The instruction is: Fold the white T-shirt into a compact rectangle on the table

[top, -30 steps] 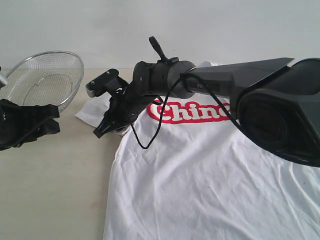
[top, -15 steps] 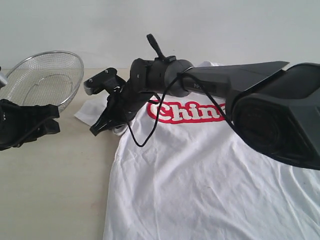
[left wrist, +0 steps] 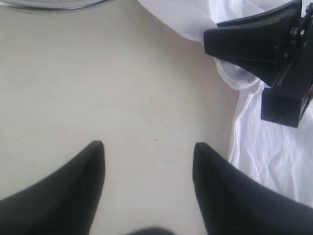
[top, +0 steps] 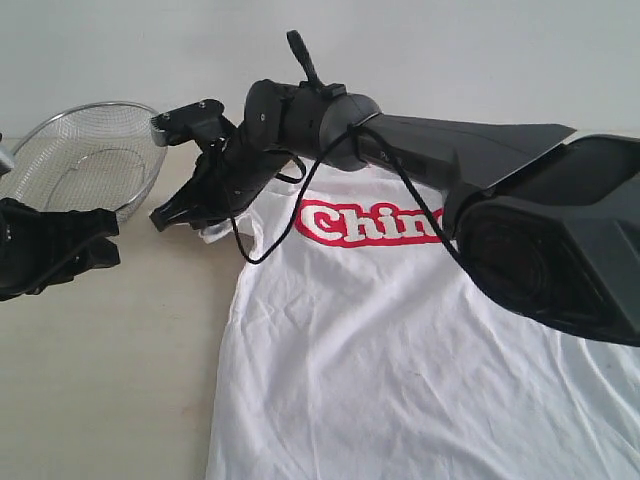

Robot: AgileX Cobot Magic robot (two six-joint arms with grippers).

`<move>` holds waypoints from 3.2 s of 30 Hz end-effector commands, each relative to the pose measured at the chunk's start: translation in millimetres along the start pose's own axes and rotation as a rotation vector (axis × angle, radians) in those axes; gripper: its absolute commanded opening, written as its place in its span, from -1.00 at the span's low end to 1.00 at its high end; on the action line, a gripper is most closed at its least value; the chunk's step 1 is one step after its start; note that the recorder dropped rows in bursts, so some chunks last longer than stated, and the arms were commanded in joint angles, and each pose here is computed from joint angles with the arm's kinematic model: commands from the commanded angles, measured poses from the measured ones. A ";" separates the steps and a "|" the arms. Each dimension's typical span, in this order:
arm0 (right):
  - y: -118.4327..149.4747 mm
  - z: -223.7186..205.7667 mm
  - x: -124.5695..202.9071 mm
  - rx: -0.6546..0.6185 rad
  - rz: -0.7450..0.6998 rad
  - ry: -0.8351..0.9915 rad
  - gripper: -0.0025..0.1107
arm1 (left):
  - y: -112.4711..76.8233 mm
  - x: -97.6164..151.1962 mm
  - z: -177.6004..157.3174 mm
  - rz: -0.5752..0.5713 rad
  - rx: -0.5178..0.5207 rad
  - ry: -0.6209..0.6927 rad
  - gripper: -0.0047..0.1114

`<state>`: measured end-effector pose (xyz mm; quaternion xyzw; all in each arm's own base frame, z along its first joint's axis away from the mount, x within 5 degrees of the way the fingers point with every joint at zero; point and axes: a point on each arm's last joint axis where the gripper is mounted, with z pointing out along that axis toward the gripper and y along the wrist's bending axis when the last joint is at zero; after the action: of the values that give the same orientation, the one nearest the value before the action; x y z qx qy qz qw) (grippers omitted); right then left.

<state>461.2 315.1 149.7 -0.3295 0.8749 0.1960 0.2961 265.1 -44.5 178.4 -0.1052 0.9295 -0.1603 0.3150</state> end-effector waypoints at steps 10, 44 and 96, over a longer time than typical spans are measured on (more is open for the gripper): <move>-11.9 -57.0 -34.9 -0.022 0.239 -0.112 -0.96 | 0.1 -3.9 -2.6 -0.004 -0.007 -0.028 -0.04; -103.2 -64.2 30.8 0.059 0.495 0.143 -0.96 | 0.4 -4.3 -2.6 0.004 -0.011 -0.033 -0.04; -108.9 -89.1 15.9 0.124 -0.074 0.094 0.21 | 0.2 -4.1 -2.6 0.004 -0.008 -0.030 -0.04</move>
<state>489.1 180.7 185.2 -0.3297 0.9014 0.1255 0.2509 265.9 -43.2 178.7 -0.1052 0.9286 -0.1532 0.3212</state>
